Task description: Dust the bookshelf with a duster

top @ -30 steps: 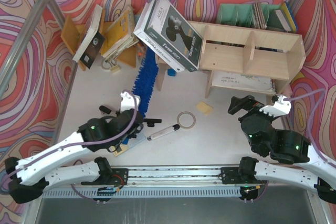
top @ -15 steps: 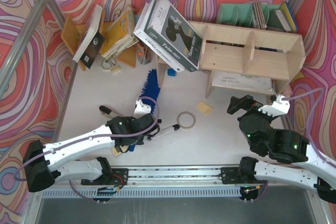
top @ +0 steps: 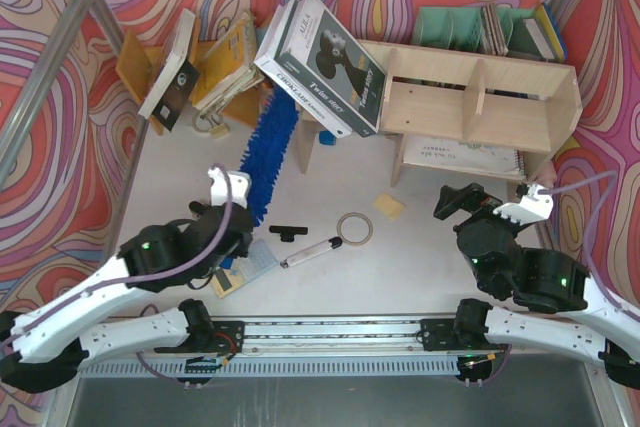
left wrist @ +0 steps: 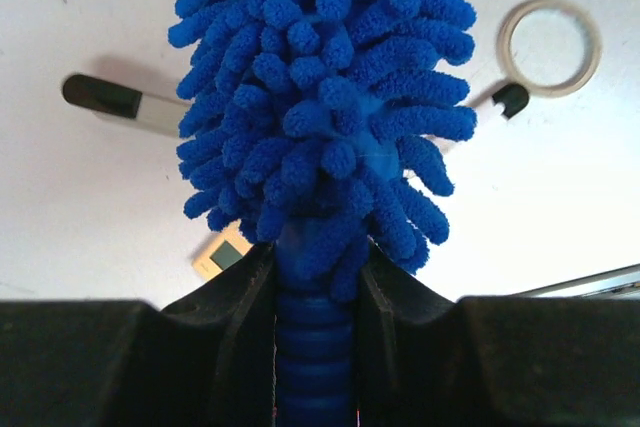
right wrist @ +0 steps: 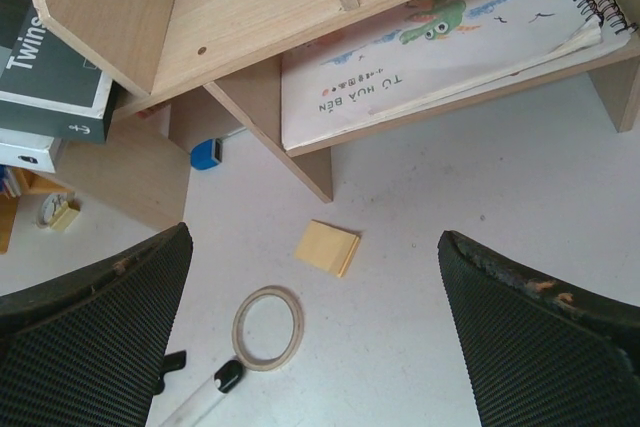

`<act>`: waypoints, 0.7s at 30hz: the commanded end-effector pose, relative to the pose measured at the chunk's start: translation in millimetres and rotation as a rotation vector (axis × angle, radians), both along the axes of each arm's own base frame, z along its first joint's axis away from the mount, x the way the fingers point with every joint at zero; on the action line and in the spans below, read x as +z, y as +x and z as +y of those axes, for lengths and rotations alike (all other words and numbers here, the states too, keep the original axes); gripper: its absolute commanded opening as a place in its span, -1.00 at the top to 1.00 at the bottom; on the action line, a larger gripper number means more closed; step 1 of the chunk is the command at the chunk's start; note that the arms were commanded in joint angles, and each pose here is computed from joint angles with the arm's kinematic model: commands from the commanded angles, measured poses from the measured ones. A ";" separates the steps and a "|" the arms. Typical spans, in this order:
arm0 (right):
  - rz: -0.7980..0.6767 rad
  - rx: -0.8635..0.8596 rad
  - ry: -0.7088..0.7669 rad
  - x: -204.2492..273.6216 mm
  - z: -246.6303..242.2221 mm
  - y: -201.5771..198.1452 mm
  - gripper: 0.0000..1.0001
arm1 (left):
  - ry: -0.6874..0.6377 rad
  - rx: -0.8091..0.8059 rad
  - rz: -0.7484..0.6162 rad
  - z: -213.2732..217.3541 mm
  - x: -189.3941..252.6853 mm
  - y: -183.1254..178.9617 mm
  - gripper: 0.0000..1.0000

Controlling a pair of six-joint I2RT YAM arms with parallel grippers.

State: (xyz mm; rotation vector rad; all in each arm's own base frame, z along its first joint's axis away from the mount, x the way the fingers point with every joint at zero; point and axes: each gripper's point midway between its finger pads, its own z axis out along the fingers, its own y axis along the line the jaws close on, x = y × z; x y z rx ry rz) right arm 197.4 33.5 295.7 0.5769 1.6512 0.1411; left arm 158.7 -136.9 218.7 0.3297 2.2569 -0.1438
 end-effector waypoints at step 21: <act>-0.031 0.022 0.044 14.0 7.1 2.1 -0.97 | -0.153 0.132 -0.453 71.2 149.4 18.7 1.00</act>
